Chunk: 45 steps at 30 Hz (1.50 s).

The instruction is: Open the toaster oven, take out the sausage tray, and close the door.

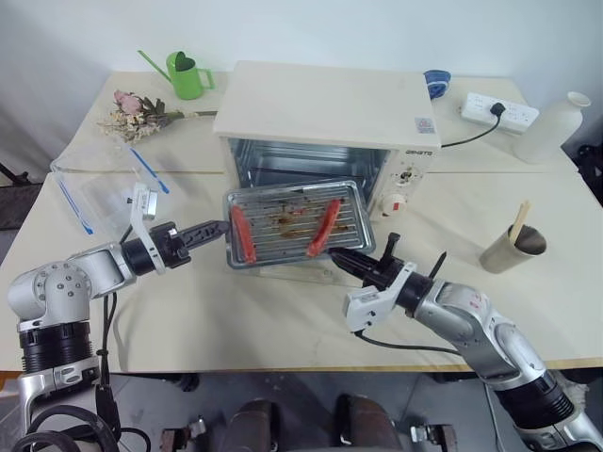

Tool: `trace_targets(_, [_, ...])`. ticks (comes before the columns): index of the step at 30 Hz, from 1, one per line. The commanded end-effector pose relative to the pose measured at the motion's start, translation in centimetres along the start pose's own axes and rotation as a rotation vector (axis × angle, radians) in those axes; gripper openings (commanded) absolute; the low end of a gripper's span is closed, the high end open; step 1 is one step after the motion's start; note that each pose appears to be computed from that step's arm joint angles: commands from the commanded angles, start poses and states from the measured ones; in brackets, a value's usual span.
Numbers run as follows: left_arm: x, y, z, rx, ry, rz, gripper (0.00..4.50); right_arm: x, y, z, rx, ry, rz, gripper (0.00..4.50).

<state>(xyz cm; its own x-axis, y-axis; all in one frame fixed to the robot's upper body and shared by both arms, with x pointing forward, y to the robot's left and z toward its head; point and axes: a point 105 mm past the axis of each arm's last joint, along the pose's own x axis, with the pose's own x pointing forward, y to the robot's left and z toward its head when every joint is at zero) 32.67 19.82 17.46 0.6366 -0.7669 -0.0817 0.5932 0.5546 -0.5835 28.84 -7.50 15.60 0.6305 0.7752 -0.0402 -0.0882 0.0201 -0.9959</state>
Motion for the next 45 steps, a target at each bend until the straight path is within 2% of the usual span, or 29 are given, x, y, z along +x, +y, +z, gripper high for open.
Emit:
trace_targets(1, [0.2, -0.9, 0.8, 0.044, -0.02, -0.033, 2.33, 0.0, -1.9, 0.6, -0.015, -0.038, -0.073, 0.0])
trace_targets(12, [1.9, -2.4, 0.0, -0.009, 0.07, -0.126, 2.33, 0.0, -2.1, 1.1, -0.01, -0.082, -0.066, 0.0])
trace_targets(21, [2.8, -3.2, -0.6, -0.127, 0.121, -0.175, 2.33, 0.1, -2.4, 1.4, -0.01, -0.111, -0.061, 0.0])
trace_targets(24, [3.0, -3.2, -0.5, -0.19, 0.1, -0.202, 1.76, 0.1, -2.2, 1.8, -0.001, -0.143, -0.046, 0.0])
trace_targets(28, [2.8, -2.9, -0.5, -0.227, 0.098, -0.189, 0.6, 0.1, -2.1, 1.8, 0.02, -0.151, -0.027, 0.0])
trace_targets(34, [1.6, -2.8, -0.8, -0.338, 0.087, -0.206, 0.56, -0.3, -2.1, 1.4, 0.109, -0.151, -0.009, 0.0])
trace_targets(37, [0.8, -2.7, -1.4, -0.368, 0.07, -0.203, 0.56, -0.4, -2.5, 1.3, 0.134, -0.157, -0.019, 0.8])
trace_targets(45, [-1.9, -3.3, -2.1, -0.334, -0.083, -0.226, 0.56, -1.8, -2.5, 0.1, 0.085, -0.141, -0.011, 3.46])
